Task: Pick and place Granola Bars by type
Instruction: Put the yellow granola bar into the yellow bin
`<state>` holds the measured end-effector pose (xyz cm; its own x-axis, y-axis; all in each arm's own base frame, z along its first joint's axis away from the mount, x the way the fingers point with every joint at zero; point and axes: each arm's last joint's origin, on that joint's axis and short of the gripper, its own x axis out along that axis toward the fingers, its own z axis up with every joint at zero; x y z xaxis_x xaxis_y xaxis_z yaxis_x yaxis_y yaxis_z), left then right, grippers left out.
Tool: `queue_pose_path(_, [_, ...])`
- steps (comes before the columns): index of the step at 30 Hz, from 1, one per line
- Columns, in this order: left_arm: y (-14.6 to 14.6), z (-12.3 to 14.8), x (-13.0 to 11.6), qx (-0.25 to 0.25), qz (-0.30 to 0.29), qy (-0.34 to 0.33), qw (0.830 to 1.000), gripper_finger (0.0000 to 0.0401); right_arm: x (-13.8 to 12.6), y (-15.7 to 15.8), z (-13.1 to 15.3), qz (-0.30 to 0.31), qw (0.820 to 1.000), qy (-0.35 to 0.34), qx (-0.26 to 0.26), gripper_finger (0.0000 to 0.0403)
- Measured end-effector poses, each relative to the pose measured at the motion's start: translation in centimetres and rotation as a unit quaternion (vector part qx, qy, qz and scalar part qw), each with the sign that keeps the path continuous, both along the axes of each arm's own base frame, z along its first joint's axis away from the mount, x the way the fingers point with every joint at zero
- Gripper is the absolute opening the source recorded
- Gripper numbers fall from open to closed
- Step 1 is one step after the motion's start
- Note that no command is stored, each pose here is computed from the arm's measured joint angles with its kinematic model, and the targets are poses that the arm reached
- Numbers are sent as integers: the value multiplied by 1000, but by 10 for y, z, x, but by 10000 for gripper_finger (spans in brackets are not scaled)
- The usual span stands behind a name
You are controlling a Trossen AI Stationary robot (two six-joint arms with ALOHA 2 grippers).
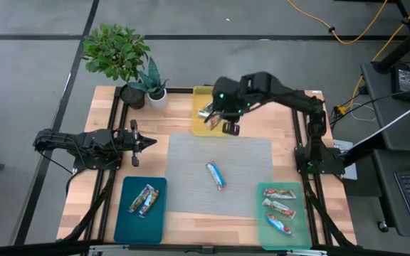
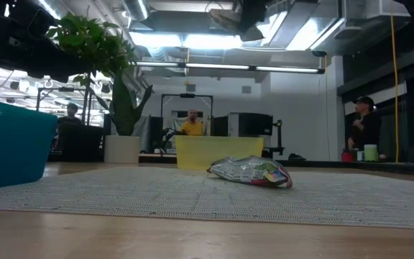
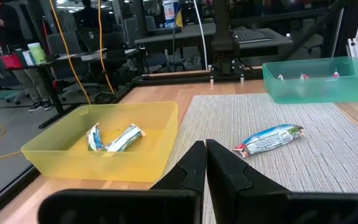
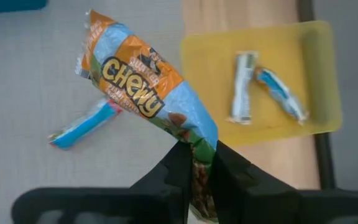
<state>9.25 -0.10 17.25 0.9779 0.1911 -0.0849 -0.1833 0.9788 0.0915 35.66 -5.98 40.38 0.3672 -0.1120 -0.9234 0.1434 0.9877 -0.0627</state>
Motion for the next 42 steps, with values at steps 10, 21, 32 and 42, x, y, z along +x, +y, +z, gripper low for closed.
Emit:
queue_pose_path(10, [0,0,0,0,0,0,1000,8,-10,-65,4,13,999,-38,-18,51])
queue_pose_path(21, [0,0,0,0,0,0,1000,5,-30,-134,0,-33,997,-63,-25,51])
queue_pose_path(32, [0,0,0,0,0,0,1000,4,8,-166,-65,-39,999,-7,18,51])
queue_pose_path(42, [0,0,0,0,0,0,1000,8,43,-168,-121,-23,998,38,44,51])
